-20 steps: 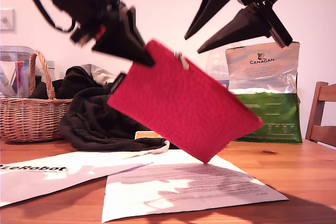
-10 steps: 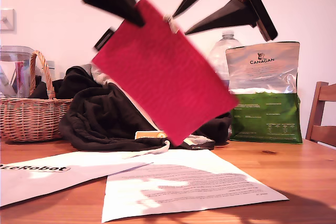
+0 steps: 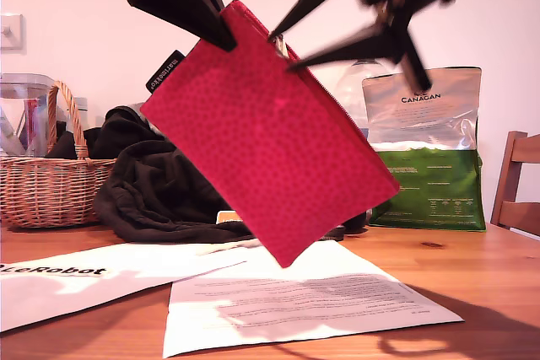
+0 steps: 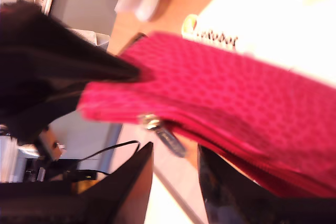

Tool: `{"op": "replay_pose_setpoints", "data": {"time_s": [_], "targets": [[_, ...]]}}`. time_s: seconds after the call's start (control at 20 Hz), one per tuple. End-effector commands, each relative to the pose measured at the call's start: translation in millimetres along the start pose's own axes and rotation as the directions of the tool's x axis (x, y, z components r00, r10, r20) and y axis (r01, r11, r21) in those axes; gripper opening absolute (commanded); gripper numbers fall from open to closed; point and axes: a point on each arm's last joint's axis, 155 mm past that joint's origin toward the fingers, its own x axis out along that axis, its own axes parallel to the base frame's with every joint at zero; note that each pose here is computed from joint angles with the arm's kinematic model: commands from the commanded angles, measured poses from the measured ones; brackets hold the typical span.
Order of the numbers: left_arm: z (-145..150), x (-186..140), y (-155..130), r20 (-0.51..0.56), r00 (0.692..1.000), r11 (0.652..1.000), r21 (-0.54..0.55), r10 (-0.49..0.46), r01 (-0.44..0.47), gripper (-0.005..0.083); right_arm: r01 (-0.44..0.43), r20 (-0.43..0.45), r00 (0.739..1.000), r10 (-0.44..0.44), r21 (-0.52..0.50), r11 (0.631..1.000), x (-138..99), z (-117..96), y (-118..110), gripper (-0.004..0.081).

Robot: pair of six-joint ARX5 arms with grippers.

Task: Close the zipper in the zip bag in front of you

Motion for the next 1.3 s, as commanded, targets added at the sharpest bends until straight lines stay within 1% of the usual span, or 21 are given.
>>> {"op": "replay_pose_setpoints", "data": {"time_s": [0.0, 0.25, 0.35, 0.5, 0.65, 0.95, 1.25], "targets": [[0.2, 4.3, -0.7, 0.009, 1.0, 1.0, 0.001, -0.008, 0.008, -0.0021, -0.014, 0.005, 1.0, 0.014, -0.018, 1.0, -0.3, -1.1, 5.3, 0.0235], [1.6, 4.6, -1.7, 0.011, 1.0, 1.0, 0.003, -0.01, 0.01, -0.0021, 0.0, 0.017, 1.0, 0.001, -0.028, 1.0, -0.3, 1.3, 2.8, 0.0235], [1.3, 4.6, -2.5, 0.01, 1.0, 1.0, 0.003, -0.013, 0.013, -0.0021, 0.012, 0.041, 0.999, -0.01, -0.039, 0.999, -0.5, 6.7, 1.6, 0.0235], [1.2, 4.6, -2.6, 0.009, 1.0, 1.0, 0.002, -0.014, 0.014, -0.0021, 0.003, 0.047, 0.999, -0.001, -0.046, 0.999, -0.8, 8.5, 3.6, 0.0235], [0.8, 4.5, -2.6, 0.007, 1.0, 1.0, 0.002, -0.013, 0.013, -0.0021, 0.007, 0.058, 0.998, -0.004, -0.041, 0.999, -3.3, 12.3, 0.9, 0.0235], [0.7, 4.5, -2.0, 0.007, 1.0, 1.0, 0.002, -0.011, 0.011, -0.0021, -0.025, 0.064, 0.998, 0.027, -0.032, 0.999, -10.1, 18.7, 3.8, 0.0228], [0.7, 4.4, -0.8, 0.008, 1.0, 1.0, 0.003, -0.007, 0.007, -0.0021, -0.037, 0.071, 0.997, 0.038, -0.024, 0.999, -15.3, 23.2, 2.2, 0.0224]]}}
